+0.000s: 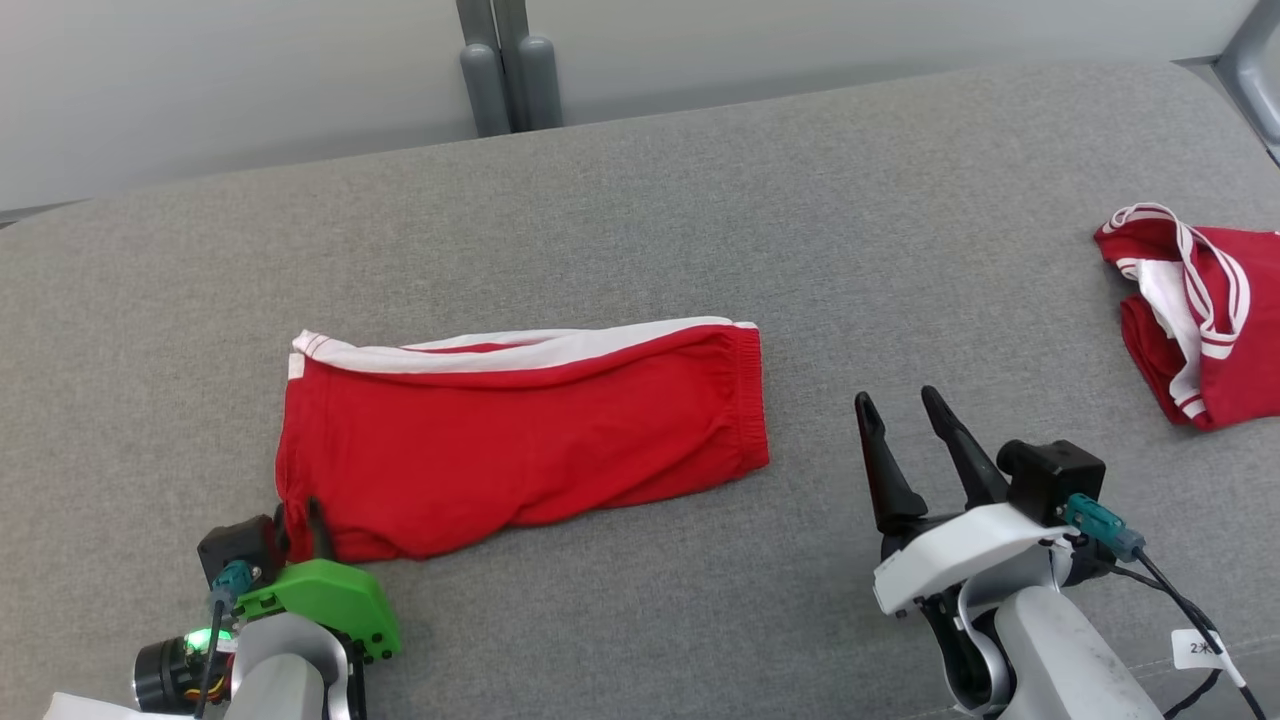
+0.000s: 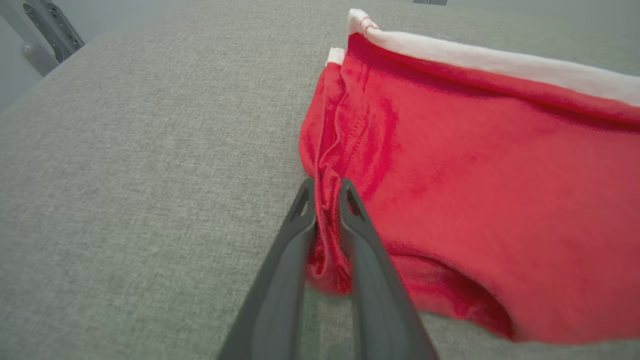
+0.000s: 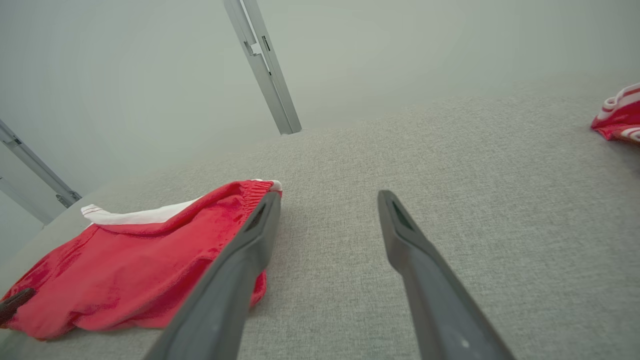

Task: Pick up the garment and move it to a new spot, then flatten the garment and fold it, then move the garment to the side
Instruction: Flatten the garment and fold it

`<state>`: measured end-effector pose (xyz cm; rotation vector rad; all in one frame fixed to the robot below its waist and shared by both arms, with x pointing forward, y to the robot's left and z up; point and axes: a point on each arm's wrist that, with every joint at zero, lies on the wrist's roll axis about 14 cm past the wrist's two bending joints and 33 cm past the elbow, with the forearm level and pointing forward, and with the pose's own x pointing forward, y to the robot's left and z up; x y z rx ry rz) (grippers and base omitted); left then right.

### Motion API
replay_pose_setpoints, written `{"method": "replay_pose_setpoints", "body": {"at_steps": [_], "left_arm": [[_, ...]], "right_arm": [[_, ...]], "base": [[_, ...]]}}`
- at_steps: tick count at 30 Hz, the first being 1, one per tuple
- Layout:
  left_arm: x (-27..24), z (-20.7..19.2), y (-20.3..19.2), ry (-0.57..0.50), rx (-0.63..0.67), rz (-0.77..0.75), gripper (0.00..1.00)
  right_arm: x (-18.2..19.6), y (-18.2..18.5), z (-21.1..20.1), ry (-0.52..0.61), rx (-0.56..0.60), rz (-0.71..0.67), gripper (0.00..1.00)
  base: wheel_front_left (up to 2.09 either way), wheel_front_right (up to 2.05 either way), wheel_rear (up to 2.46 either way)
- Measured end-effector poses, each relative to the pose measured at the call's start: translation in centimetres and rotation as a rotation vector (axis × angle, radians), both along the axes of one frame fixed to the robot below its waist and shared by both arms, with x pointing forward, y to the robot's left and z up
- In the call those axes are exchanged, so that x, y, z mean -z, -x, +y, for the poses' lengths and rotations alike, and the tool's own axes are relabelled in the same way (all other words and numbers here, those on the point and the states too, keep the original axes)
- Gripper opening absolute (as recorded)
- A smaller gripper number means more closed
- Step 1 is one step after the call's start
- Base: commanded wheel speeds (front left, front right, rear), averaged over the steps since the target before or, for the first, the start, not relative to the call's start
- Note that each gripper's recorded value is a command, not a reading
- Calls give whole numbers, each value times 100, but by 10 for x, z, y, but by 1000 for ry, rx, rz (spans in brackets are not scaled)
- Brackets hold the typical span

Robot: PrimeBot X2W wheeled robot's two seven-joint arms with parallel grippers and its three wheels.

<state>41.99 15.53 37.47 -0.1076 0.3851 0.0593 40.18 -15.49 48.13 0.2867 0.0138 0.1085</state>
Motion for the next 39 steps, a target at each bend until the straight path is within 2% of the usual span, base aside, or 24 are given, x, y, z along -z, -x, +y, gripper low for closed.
{"method": "replay_pose_setpoints", "body": {"at_steps": [5,14,25,27,28,39], "left_arm": [[-13,0,-5,-13,0,-58,100],[-10,1,1,-21,2,-62,100],[-2,14,5,-36,-32,-43,100],[0,15,5,-39,-33,-39,100],[0,15,5,-39,-34,-38,100],[-5,9,4,-42,-13,-52,100]], "right_arm": [[7,-7,17,-10,-52,20,100],[37,-19,57,-39,-167,122,100],[86,-12,84,-111,-225,297,100],[88,-14,86,-132,-225,307,39],[88,-15,86,-137,-223,309,2],[69,-22,53,-192,-107,250,0]], "base": [[0,0,0],[0,0,0],[0,0,0],[0,0,0],[0,0,0],[0,0,0]]}}
